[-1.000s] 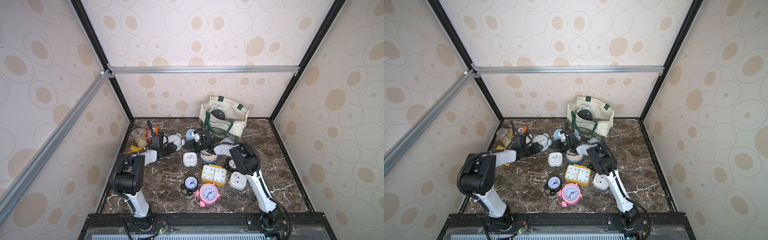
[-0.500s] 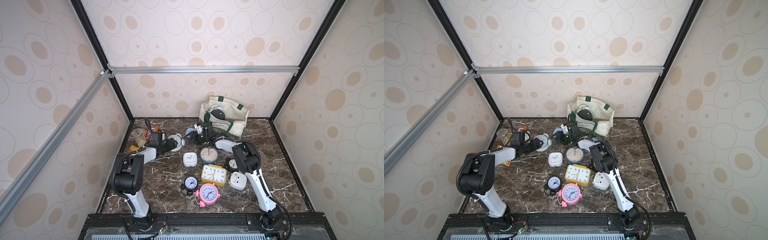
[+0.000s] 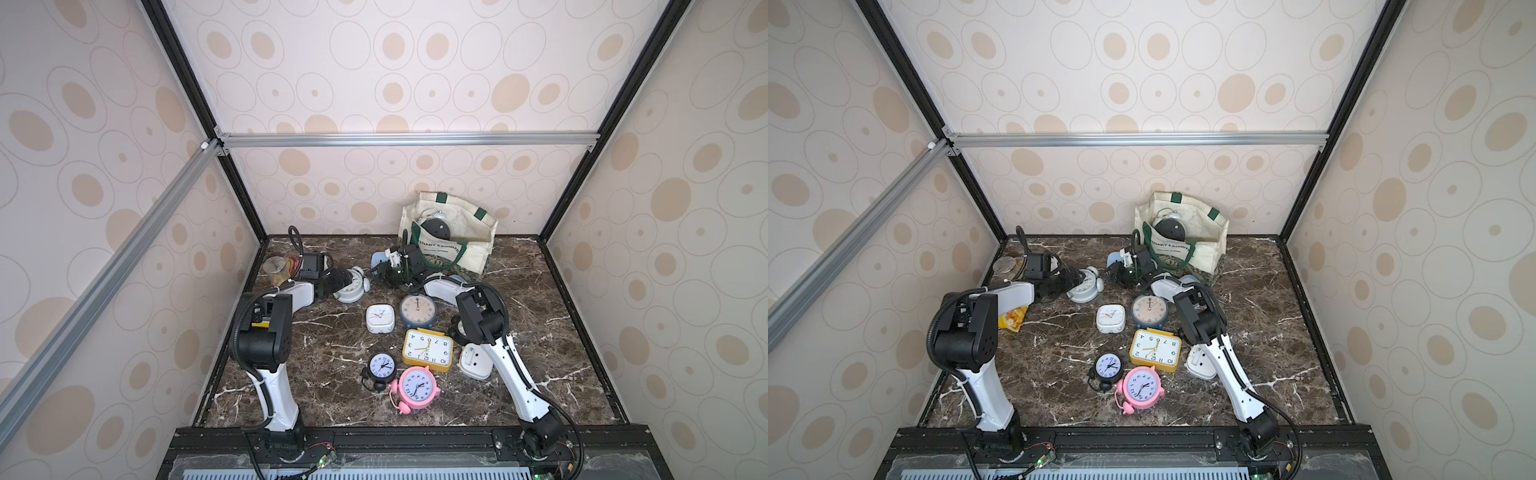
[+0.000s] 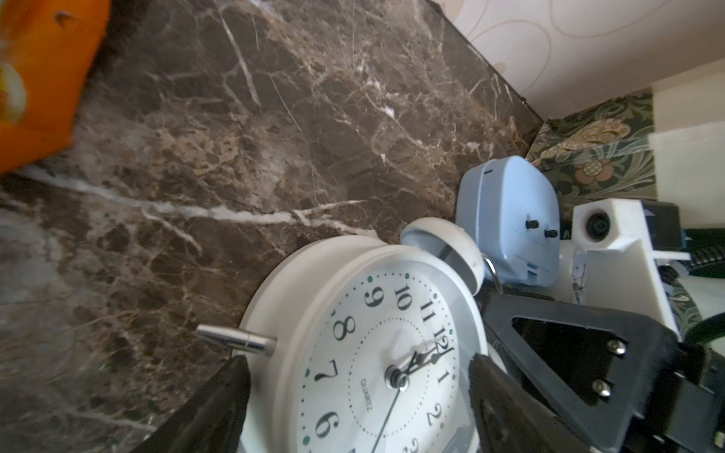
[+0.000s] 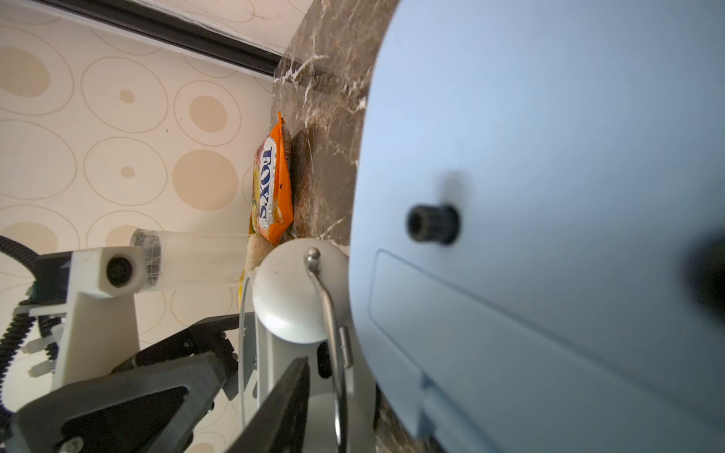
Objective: Put the alarm clock into the canvas bag
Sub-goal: Pick up the alarm from the center of the board.
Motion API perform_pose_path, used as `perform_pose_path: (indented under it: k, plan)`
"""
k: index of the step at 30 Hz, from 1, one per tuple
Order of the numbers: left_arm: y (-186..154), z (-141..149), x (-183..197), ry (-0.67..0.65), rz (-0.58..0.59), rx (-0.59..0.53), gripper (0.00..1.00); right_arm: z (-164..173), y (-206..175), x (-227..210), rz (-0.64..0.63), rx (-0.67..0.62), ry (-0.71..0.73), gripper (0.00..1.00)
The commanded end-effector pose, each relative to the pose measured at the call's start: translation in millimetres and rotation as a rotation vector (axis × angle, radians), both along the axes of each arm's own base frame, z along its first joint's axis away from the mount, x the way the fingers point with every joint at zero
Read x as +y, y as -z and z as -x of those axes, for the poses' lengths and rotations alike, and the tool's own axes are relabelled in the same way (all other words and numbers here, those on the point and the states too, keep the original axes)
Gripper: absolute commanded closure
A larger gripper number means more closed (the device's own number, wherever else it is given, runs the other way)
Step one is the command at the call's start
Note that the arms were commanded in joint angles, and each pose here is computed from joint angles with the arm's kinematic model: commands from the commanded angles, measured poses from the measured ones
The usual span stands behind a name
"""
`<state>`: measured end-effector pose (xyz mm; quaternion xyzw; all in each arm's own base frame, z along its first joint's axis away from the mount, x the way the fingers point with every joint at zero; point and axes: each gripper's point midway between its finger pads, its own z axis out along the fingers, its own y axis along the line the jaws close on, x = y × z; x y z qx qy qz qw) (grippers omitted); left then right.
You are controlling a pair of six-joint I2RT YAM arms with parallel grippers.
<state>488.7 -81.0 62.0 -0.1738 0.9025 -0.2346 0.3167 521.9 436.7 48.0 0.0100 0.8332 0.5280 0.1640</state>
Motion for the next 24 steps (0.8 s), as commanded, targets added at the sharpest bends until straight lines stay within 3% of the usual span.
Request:
perform_pose_path:
  k: [1, 12, 18, 24]
  plan:
    - [-5.2, -7.7, -1.2, 0.016, 0.002, -0.008, 0.13, 2.9, 3.8, 4.8, -0.026, 0.004, -0.002, 0.63]
    - [-0.7, -7.8, -4.0, 0.026, 0.016, -0.007, 0.14, -1.4, -5.8, 12.3, -0.088, -0.004, -0.004, 0.84]
    - [-10.7, -5.5, -5.7, 0.033, 0.029, -0.031, 0.13, 8.3, -24.8, 6.0, -0.113, -0.036, -0.002, 1.0]
    - [-48.4, 6.1, 2.9, 0.013, -0.014, -0.097, 0.11, 19.9, -74.9, -4.8, -0.14, -0.115, 0.0, 1.0]
